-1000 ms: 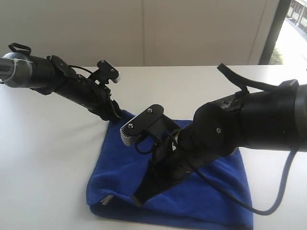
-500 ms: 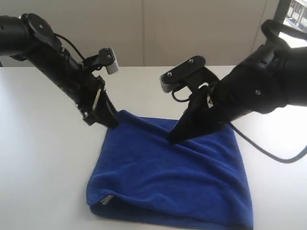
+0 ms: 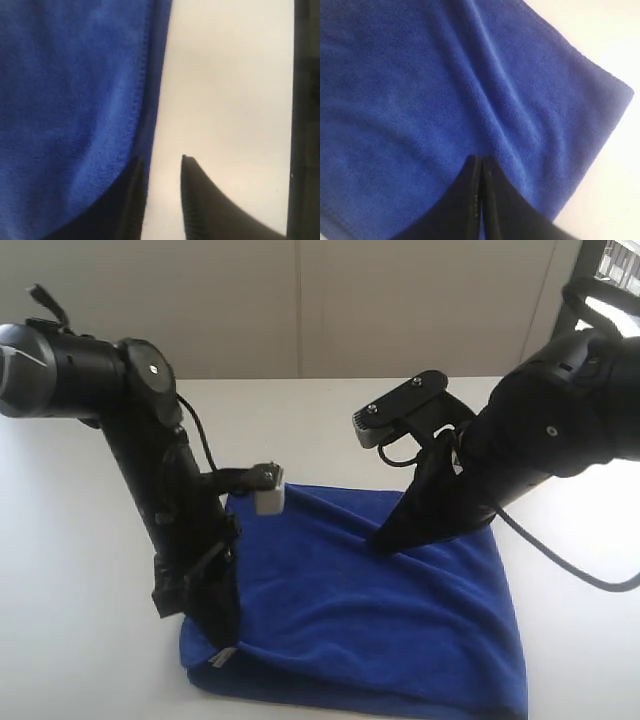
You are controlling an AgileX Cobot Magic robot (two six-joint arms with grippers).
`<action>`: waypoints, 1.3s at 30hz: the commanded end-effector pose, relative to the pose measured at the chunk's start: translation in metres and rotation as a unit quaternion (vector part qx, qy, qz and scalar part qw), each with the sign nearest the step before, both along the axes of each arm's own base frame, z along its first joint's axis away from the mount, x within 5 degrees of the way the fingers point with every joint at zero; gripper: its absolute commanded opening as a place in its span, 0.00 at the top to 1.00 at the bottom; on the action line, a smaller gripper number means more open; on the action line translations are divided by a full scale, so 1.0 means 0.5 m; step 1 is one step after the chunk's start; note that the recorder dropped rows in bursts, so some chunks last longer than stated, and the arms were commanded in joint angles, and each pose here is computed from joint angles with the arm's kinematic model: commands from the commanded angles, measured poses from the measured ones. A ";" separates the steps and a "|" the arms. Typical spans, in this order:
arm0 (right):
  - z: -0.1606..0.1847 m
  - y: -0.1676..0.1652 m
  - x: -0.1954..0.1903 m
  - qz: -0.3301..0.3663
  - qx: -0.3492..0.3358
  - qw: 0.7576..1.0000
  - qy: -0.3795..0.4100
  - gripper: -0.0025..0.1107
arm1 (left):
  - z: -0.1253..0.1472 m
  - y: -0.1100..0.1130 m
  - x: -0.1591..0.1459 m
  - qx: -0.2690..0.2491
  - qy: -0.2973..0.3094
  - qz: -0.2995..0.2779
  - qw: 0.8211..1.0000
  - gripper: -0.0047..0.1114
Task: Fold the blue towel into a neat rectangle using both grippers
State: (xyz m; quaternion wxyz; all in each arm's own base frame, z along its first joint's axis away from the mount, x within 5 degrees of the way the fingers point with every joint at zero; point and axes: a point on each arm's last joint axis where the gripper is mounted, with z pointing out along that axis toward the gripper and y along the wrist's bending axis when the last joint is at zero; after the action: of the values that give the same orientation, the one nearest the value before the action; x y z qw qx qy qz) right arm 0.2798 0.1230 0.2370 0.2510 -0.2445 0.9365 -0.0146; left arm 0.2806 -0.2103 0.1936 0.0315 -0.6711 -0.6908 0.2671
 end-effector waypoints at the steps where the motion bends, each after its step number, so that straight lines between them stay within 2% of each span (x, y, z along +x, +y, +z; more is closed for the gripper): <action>1: -0.008 -0.006 -0.008 0.002 0.001 1.000 0.003 0.98 | 0.010 -0.021 -0.039 0.101 -0.027 0.001 0.995 0.96; 6: -0.035 -0.010 -0.020 0.002 -0.004 1.000 0.019 0.98 | 0.004 -0.046 -0.071 0.083 -0.074 0.006 0.994 0.96; 11: -0.043 -0.013 -0.025 0.002 -0.009 1.000 0.027 0.98 | -0.002 -0.023 -0.110 0.099 -0.197 0.058 0.974 0.96; 14: -0.040 -0.010 -0.021 0.005 -0.001 1.000 0.014 0.98 | 0.000 -0.015 -0.145 0.038 -0.250 0.095 0.963 0.96; 17: -0.039 -0.007 -0.016 0.008 0.006 1.000 0.002 0.98 | -0.019 -0.007 -0.173 0.006 -0.289 0.096 0.953 0.96; 21: -0.041 -0.009 -0.019 0.005 0.002 1.000 0.011 0.98 | -0.073 0.024 -0.198 0.009 -0.298 0.108 0.948 0.96; 25: -0.046 -0.006 -0.015 0.006 0.006 1.000 0.009 0.98 | -0.075 0.026 -0.201 0.016 -0.283 0.136 0.949 0.96; 30: -0.076 -0.003 -0.011 0.000 -0.003 0.999 0.040 0.98 | -0.072 0.023 -0.198 0.008 -0.294 0.134 0.946 0.96; 33: -0.082 -0.002 -0.010 0.001 -0.006 0.999 0.045 0.98 | -0.064 0.023 -0.197 -0.001 -0.300 0.137 0.944 0.87; 37: -0.080 0.001 -0.006 0.004 0.001 0.999 0.032 0.98 | -0.048 0.018 -0.190 -0.030 -0.330 0.137 0.933 0.56; 39: -0.077 0.002 -0.003 0.005 0.004 1.000 0.026 0.98 | -0.056 0.015 -0.186 -0.031 -0.338 0.126 0.932 0.55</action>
State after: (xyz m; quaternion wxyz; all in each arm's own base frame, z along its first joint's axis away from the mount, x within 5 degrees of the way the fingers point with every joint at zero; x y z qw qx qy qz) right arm 0.2761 0.1244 0.1977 0.2191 -0.2455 0.9443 -0.0036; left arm 0.1896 -0.2018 0.1697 -0.2624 -0.6202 -0.7376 0.0493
